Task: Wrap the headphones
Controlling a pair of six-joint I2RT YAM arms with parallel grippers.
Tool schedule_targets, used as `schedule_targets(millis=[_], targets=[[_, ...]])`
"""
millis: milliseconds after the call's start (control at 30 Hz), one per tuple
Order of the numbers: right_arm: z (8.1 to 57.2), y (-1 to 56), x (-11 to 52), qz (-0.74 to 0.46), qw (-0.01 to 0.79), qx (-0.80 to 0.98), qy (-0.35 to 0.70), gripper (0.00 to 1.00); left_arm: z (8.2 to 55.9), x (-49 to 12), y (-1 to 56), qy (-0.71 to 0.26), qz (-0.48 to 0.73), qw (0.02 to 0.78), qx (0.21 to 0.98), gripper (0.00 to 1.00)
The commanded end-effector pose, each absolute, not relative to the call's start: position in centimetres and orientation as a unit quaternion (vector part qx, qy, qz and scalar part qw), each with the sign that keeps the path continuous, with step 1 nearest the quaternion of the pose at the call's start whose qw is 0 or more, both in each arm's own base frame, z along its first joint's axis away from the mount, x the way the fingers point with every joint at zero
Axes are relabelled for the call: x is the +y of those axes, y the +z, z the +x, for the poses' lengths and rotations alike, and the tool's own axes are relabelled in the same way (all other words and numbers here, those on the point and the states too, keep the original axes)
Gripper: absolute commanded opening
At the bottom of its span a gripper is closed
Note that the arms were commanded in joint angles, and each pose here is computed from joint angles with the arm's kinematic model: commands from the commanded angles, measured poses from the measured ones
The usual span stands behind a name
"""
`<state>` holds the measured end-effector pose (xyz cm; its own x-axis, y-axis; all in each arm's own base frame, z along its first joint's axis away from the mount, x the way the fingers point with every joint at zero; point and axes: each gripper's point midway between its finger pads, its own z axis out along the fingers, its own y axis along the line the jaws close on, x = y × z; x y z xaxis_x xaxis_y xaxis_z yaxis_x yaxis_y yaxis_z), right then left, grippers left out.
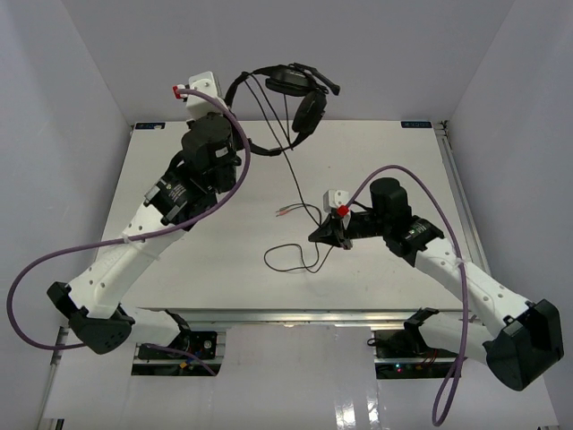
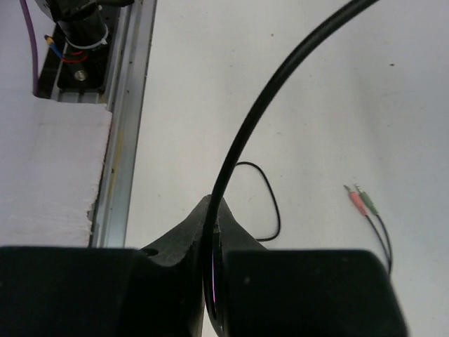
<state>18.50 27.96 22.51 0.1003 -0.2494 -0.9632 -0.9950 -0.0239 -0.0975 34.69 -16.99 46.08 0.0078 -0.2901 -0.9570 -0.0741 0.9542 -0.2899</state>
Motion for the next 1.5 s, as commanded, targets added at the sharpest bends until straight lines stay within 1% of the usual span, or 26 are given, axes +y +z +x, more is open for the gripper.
schedule_targets(millis=[0,200,333,400,533,600,733,867,1100,1267,1467], targets=[[19.0,24.2,26.4,-0.620,0.480,0.525,0.331,0.08,36.5,-12.1,45.9,-0.074,-0.200,0.697,0.685,0.00],[19.2,26.9,26.0,-0.643,0.494,0.508,0.291,0.08,39.1,-10.6,39.9,-0.042,-0.201,0.657,0.726,0.00],[20.4,29.7,25.5,-0.651,0.520,0.495,0.247,0.08,40.5,-10.9,35.9,-0.021,-0.184,0.628,0.756,0.00],[21.4,31.1,25.2,-0.652,0.536,0.491,0.217,0.08,40.7,-11.4,32.8,-0.010,-0.164,0.606,0.778,0.00],[23.9,33.0,24.3,-0.638,0.565,0.500,0.150,0.08,39.9,-12.4,27.5,-0.011,-0.113,0.563,0.819,0.00],[24.5,33.5,24.1,-0.635,0.574,0.500,0.134,0.08,39.2,-12.9,25.6,-0.015,-0.086,0.547,0.833,0.00],[26.6,34.0,23.5,-0.613,0.591,0.517,0.088,0.08,36.7,-14.2,21.5,-0.040,-0.010,0.511,0.859,0.00],[27.8,33.6,23.5,-0.610,0.591,0.523,0.071,0.10,34.3,-16.9,20.1,-0.083,0.082,0.490,0.864,0.00],[28.6,32.4,24.2,-0.616,0.579,0.528,0.078,0.12,30.0,-22.2,19.5,-0.138,0.236,0.473,0.837,0.00],[28.9,30.8,25.0,-0.621,0.566,0.534,0.093,0.14,27.7,-24.6,19.6,-0.177,0.288,0.466,0.818,0.00],[30.0,28.2,24.1,-0.609,0.552,0.560,0.108,0.14,26.2,-24.9,21.1,-0.206,0.297,0.481,0.799,0.00]])
